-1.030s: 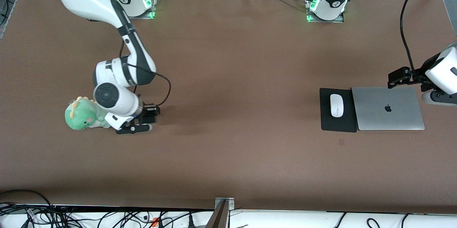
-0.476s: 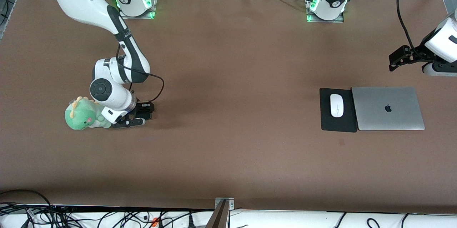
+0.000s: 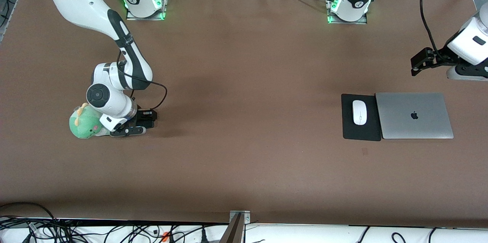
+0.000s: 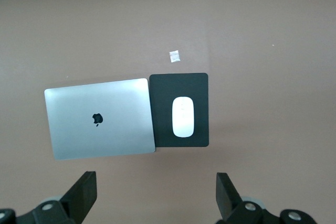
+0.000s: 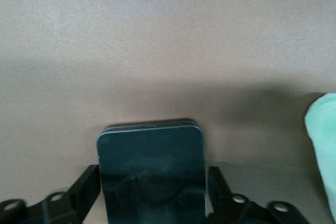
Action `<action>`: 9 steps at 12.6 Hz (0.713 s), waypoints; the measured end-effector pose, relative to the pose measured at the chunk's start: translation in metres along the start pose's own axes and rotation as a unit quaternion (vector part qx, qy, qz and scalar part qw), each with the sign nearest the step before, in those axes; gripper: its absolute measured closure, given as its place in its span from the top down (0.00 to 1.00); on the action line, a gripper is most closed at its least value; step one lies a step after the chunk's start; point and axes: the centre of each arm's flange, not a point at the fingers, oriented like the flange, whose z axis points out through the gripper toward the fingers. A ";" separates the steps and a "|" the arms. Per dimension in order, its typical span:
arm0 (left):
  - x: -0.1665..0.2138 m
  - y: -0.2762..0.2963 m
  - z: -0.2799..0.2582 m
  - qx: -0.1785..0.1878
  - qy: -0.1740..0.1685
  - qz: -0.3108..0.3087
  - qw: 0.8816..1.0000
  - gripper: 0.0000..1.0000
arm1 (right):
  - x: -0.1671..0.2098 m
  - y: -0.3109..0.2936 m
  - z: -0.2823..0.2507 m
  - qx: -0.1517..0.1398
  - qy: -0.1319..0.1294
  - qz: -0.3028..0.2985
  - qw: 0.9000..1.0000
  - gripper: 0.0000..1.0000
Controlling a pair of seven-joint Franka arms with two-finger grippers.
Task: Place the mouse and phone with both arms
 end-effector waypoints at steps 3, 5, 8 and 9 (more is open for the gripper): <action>-0.002 -0.001 0.002 0.000 -0.009 -0.001 1.000 1.00 | 0.012 -0.005 -0.046 0.008 0.020 0.033 0.999 1.00; -0.003 -0.005 0.000 0.000 -0.011 -0.005 1.000 1.00 | 0.018 -0.012 -0.104 0.015 0.016 0.056 0.998 1.00; -0.003 -0.004 -0.005 0.000 -0.010 -0.004 1.000 1.00 | 0.010 -0.013 -0.202 0.024 0.012 0.063 0.998 1.00; -0.004 -0.004 -0.006 0.000 -0.011 -0.004 1.000 1.00 | 0.004 -0.012 -0.230 0.026 0.012 0.063 0.998 1.00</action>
